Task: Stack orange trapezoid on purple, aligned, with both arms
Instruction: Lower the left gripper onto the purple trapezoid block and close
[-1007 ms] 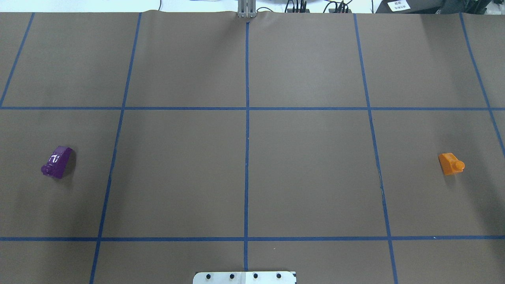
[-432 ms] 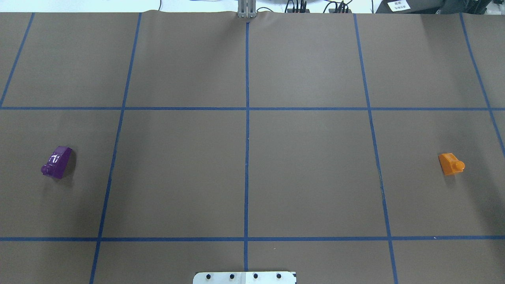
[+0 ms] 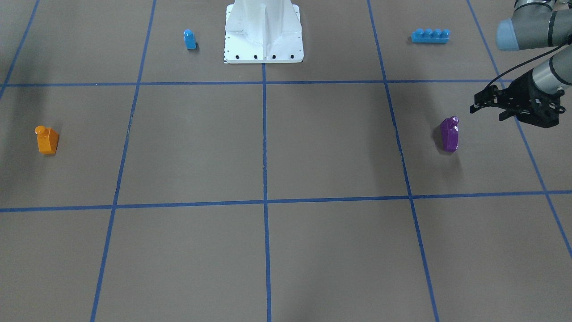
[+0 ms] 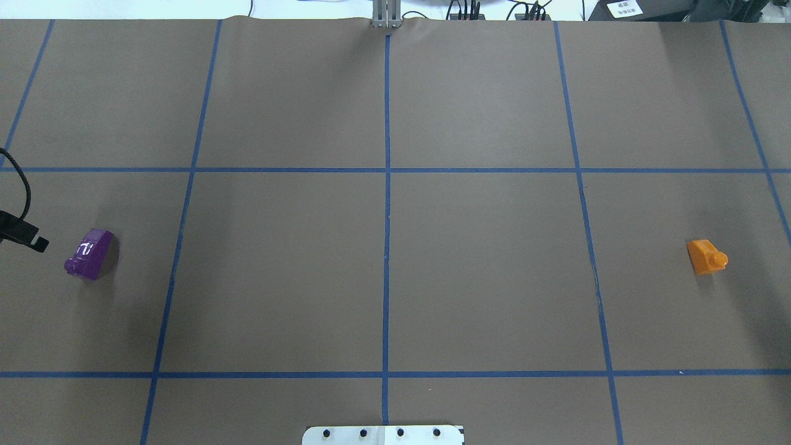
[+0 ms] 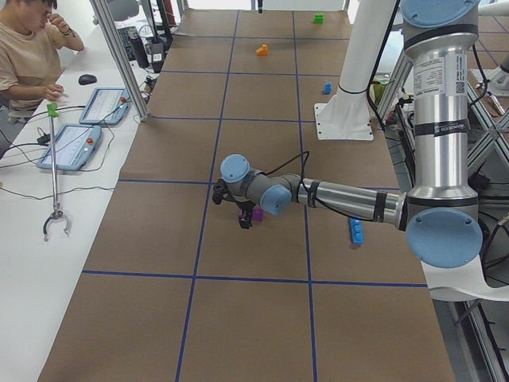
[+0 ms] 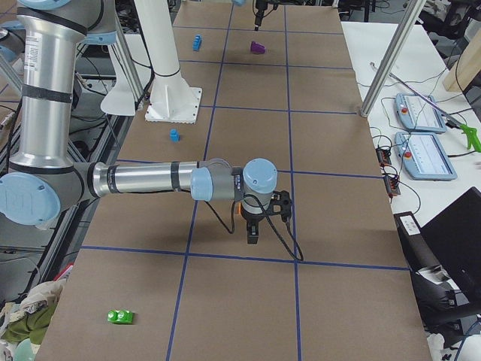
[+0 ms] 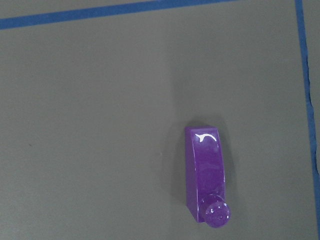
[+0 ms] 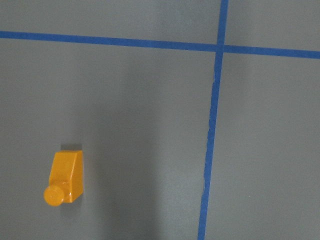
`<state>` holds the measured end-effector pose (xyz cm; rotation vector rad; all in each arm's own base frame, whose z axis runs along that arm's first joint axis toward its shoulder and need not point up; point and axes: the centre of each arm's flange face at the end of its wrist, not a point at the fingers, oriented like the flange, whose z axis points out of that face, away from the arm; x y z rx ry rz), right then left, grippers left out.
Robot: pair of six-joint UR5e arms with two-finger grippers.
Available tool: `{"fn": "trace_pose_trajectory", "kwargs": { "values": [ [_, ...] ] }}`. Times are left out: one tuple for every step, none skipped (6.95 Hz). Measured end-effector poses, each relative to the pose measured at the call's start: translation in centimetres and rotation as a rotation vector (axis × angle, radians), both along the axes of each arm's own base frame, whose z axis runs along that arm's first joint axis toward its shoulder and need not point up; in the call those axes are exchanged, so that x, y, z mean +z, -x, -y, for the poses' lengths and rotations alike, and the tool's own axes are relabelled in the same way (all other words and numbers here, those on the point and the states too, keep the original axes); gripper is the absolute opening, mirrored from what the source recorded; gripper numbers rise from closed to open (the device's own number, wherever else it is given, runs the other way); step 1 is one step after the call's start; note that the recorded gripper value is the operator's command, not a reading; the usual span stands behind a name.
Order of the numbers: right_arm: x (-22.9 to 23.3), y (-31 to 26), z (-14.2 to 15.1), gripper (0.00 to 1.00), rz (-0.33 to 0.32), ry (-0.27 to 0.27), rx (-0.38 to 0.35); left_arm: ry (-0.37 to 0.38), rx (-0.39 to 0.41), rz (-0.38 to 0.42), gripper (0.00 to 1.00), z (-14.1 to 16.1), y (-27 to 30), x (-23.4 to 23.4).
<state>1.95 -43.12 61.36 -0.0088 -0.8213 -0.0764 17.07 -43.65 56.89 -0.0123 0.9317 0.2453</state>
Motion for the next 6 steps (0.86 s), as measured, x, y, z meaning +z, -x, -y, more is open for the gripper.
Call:
{"fn": "trace_pose_trajectory", "kwargs": {
  "values": [
    [0.0,0.0,0.0,1.0,0.0,0.0,-0.001,0.003,0.011,0.014,0.99,-0.1,-1.6,0.0],
    [0.0,0.1,0.0,1.0,0.0,0.001,-0.001,0.017,0.015,0.029,0.97,0.0,-3.7,-0.4],
    [0.1,0.1,0.0,1.0,0.0,0.002,-0.001,0.026,0.012,0.049,0.97,0.1,-5.5,-0.7],
    [0.2,0.1,0.0,1.0,0.0,0.005,-0.002,0.028,0.009,0.069,0.87,0.0,-6.4,-0.6],
    [0.3,0.1,0.0,1.0,0.0,0.006,-0.002,0.025,0.011,0.085,0.68,-0.1,-7.1,-0.3],
    [0.4,0.1,0.0,1.0,0.0,0.008,-0.003,0.018,0.017,0.1,0.61,-0.2,-7.9,0.0]
  ]
}}
